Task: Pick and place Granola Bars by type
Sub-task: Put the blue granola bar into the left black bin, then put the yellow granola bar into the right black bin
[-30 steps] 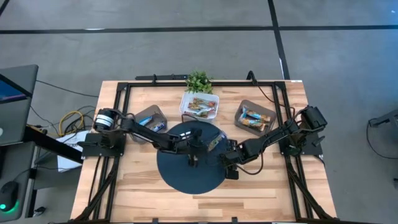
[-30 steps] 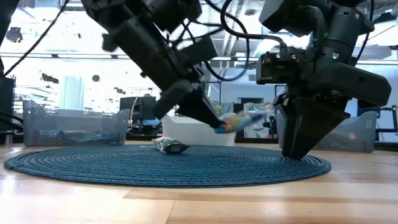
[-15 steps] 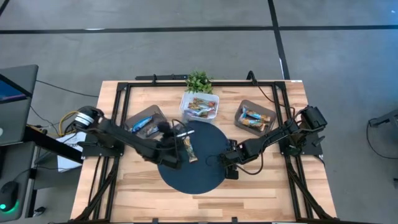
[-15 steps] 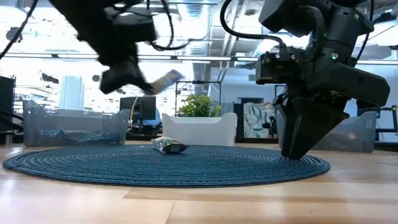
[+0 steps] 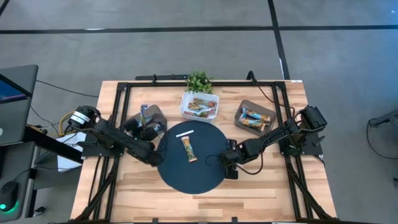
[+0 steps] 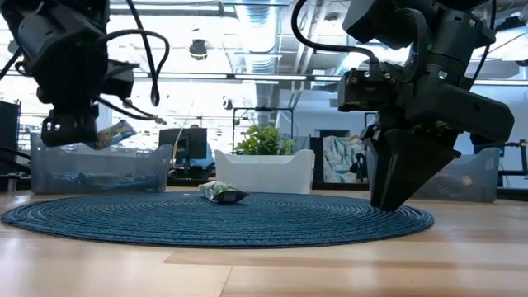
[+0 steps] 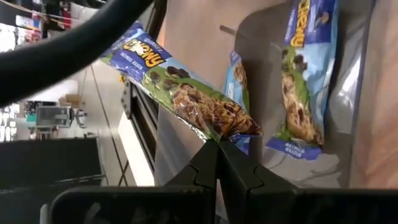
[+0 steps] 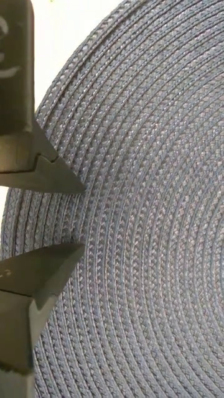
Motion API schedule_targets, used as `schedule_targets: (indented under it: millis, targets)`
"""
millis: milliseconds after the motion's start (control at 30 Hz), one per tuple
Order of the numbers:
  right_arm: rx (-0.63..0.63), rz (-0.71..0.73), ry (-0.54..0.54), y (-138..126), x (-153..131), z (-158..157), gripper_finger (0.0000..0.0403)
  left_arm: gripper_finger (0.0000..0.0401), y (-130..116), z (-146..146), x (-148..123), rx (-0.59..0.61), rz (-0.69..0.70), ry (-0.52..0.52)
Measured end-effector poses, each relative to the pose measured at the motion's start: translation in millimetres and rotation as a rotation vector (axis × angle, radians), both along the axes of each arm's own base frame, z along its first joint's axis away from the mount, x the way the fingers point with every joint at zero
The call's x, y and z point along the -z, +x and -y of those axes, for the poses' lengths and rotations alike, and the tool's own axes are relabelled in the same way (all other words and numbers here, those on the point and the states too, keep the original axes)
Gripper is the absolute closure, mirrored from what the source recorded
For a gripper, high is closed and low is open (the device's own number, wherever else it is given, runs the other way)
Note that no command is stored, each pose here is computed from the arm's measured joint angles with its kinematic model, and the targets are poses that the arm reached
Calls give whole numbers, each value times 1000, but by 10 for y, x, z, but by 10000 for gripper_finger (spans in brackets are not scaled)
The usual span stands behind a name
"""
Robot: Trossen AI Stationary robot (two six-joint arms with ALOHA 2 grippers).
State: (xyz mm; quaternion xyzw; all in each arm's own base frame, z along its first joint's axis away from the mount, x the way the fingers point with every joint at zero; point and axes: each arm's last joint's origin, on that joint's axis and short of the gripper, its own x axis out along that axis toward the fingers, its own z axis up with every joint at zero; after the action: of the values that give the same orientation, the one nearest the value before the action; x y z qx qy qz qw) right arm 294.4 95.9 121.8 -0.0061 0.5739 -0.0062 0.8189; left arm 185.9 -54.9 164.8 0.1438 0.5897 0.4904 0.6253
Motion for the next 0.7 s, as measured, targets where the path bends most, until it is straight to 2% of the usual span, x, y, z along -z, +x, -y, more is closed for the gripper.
schedule_targets:
  millis: [400, 700]
  targets:
    - [-3, 4, 1, 5, -2, -2, 269, 376, 19, -9, 27, 33, 62, 47]
    - [-3, 6, 1, 6, -3, -2, 269, 306, 28, -12, 16, 53, 78, 68]
